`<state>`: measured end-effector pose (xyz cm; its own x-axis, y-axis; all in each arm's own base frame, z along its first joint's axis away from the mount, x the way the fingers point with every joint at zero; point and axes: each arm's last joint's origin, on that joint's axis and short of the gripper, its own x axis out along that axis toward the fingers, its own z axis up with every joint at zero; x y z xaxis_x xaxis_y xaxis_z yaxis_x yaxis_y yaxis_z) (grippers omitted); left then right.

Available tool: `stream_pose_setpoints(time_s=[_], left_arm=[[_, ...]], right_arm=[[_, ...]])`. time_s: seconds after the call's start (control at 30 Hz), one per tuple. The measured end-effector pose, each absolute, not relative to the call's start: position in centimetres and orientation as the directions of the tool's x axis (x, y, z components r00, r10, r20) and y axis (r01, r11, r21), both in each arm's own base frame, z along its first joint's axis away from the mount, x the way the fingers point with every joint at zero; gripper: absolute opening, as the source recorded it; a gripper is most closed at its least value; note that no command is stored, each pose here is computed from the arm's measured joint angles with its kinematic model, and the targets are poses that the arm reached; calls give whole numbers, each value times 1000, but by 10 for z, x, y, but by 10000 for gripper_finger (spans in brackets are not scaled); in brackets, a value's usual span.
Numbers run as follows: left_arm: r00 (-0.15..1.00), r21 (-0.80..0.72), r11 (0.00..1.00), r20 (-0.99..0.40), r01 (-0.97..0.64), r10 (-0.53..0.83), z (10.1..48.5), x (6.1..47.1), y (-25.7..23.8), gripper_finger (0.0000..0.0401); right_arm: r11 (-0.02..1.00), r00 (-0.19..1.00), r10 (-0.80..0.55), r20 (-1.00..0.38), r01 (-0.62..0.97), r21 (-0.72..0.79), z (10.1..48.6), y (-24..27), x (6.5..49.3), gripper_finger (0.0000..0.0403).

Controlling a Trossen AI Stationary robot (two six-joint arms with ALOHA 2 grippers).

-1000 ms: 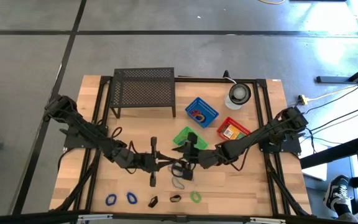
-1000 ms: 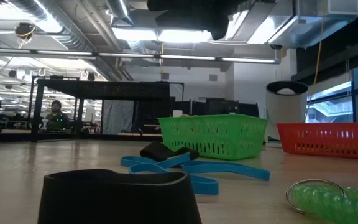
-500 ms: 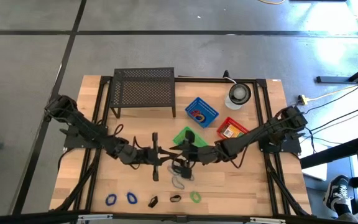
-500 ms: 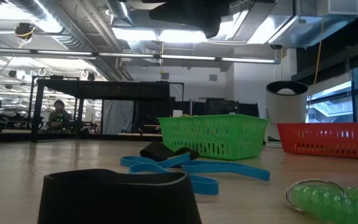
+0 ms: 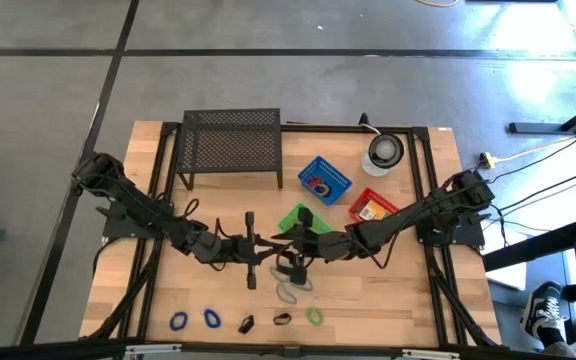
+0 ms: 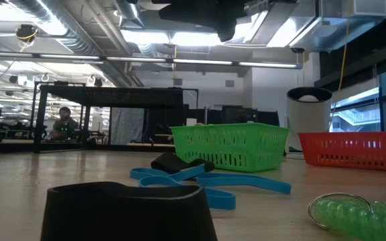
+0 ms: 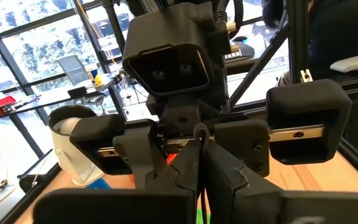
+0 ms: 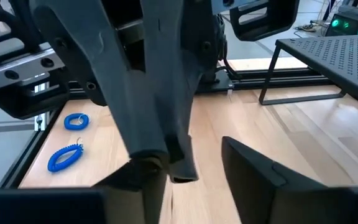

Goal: Pick & Place Office Desk Supplies
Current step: Put the black rubber band into the green basket

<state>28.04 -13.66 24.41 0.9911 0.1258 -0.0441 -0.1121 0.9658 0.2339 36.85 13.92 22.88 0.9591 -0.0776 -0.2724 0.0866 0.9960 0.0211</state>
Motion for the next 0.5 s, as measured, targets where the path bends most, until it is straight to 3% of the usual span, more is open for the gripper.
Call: stream_pose_setpoints(time_s=[0.3, 0.5], left_arm=[[991, 235, 965, -45, -115, 128, 244, 280, -137, 11], [982, 237, 957, -42, -168, 183, 244, 280, -135, 15]], right_arm=[[996, 959, -74, -273, 84, 25, 229, 139, 368, 14], [996, 959, -75, -273, 86, 29, 229, 139, 368, 14]])
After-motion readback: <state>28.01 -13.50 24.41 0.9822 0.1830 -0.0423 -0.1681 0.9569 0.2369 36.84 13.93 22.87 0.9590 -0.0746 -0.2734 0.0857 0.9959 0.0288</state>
